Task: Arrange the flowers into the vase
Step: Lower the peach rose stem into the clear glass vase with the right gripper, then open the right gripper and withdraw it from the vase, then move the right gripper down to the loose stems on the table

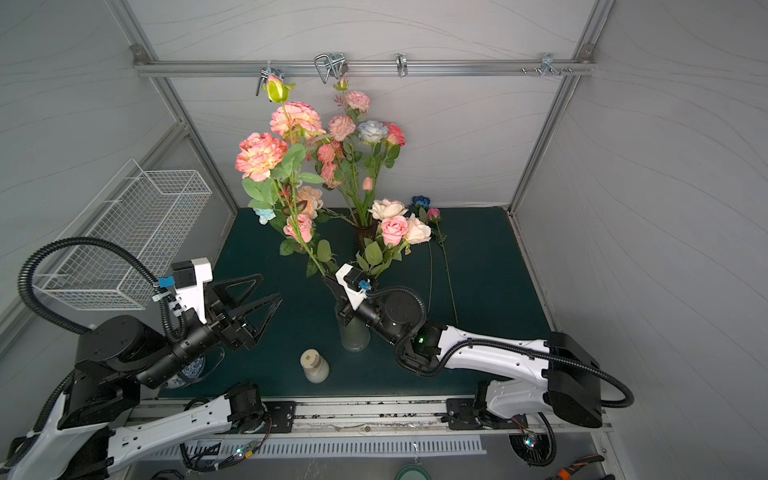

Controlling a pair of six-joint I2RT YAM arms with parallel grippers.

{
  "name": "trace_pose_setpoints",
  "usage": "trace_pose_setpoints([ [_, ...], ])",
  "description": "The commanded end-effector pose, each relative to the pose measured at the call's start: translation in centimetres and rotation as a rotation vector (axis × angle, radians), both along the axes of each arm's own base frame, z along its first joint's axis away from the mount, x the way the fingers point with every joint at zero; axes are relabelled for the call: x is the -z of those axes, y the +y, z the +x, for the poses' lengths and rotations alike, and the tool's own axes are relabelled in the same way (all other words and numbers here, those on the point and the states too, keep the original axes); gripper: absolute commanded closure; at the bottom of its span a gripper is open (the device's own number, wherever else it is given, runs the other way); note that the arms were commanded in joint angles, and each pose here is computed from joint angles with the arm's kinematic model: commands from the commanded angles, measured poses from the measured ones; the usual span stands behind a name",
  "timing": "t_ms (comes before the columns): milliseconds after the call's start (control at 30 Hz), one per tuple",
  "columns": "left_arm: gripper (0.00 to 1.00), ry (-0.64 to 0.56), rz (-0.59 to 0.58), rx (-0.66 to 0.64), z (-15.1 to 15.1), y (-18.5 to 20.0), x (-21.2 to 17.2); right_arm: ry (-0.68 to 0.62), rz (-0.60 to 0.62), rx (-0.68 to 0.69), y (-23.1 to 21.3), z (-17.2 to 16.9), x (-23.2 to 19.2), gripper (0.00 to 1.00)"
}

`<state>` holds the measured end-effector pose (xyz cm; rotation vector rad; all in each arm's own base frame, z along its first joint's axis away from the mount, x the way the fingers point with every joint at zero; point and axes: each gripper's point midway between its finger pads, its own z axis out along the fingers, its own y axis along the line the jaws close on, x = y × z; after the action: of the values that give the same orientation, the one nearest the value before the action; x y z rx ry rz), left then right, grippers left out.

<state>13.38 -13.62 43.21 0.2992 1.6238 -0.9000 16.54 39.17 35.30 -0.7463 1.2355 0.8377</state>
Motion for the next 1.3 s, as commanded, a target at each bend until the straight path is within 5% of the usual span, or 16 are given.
trace_pose_setpoints([
  [0, 0.01, -0.034, -0.033, -0.006, 0.0, 0.2, -1.8, 0.004, 0.086, 0.014, -1.0, -0.3, -1.8, 1.00],
  [133, 0.01, -0.036, -0.027, -0.004, 0.1, 0.0, -1.9, 0.015, 0.079, 0.014, -1.3, -0.4, -1.2, 1.00],
  [267, 0.01, -0.041, -0.018, -0.010, 0.3, -0.2, -1.9, 0.028, 0.082, 0.007, -1.6, -0.7, -0.7, 0.66],
  [467, 0.01, -0.038, -0.005, -0.004, 0.4, -0.6, -1.8, 0.031, 0.078, -0.003, -2.0, -1.3, -0.9, 0.48],
  [900, 0.01, -0.064, -0.037, 0.002, -0.1, 0.1, -2.9, 0.213, 0.006, -0.104, -7.1, -4.9, 0.1, 0.43],
  [1267, 0.01, -0.076, -0.034, -0.026, 0.1, 0.7, -2.0, 0.525, -0.244, 0.040, -13.7, -5.7, 11.4, 0.42],
])
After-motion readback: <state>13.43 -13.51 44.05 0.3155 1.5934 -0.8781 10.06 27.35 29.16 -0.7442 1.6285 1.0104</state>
